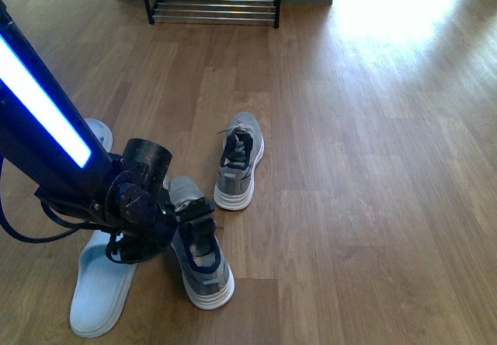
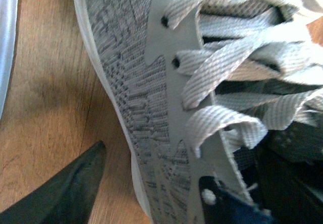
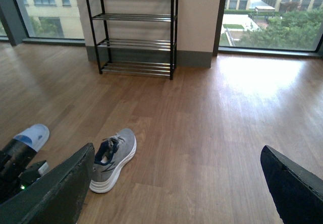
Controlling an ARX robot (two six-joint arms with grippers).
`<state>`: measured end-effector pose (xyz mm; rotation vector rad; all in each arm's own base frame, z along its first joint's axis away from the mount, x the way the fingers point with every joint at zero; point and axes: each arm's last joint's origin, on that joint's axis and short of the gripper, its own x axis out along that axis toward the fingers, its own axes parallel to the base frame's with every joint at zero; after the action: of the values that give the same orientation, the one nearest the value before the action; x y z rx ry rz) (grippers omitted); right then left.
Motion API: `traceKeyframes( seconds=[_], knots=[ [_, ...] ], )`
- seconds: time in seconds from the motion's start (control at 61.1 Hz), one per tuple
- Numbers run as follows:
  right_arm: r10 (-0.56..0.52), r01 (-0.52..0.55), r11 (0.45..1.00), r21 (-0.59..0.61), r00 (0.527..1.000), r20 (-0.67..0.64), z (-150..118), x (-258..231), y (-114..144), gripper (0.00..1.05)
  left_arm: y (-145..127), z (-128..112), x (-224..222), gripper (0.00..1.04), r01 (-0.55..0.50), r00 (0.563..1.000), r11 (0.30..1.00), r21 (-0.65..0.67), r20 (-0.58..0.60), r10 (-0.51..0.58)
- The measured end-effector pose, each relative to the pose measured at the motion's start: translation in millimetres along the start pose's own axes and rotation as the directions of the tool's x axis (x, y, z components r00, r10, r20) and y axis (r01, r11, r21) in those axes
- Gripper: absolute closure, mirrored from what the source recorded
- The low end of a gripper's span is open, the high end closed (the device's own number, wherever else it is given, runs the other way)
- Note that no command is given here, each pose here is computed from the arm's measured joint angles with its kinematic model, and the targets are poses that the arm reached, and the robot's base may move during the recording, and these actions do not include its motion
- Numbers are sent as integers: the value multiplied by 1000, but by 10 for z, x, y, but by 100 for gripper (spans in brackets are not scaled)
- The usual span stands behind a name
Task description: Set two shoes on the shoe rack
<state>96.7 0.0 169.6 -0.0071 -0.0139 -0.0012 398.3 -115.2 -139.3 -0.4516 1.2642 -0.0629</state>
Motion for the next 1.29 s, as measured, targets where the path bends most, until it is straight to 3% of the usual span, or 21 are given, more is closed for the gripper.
traceKeyframes(
  seconds=[0.491,0.786,0.999,1.114,1.294],
  knots=[
    [0,0,1000,0,1000,0,0,0,0,9,212,22,-54,103,-146,989,989,-12,31,147],
    [0,0,1000,0,1000,0,0,0,0,9,350,29,-507,103,-270,951,963,5,155,266],
    [0,0,1000,0,1000,0,0,0,0,9,71,75,-1816,103,-179,914,983,41,378,151],
    [0,0,1000,0,1000,0,0,0,0,9,35,-121,-2363,103,-201,882,978,56,446,155],
    [0,0,1000,0,1000,0,0,0,0,9,195,-568,-2936,103,-316,827,948,40,501,255]
  ],
)
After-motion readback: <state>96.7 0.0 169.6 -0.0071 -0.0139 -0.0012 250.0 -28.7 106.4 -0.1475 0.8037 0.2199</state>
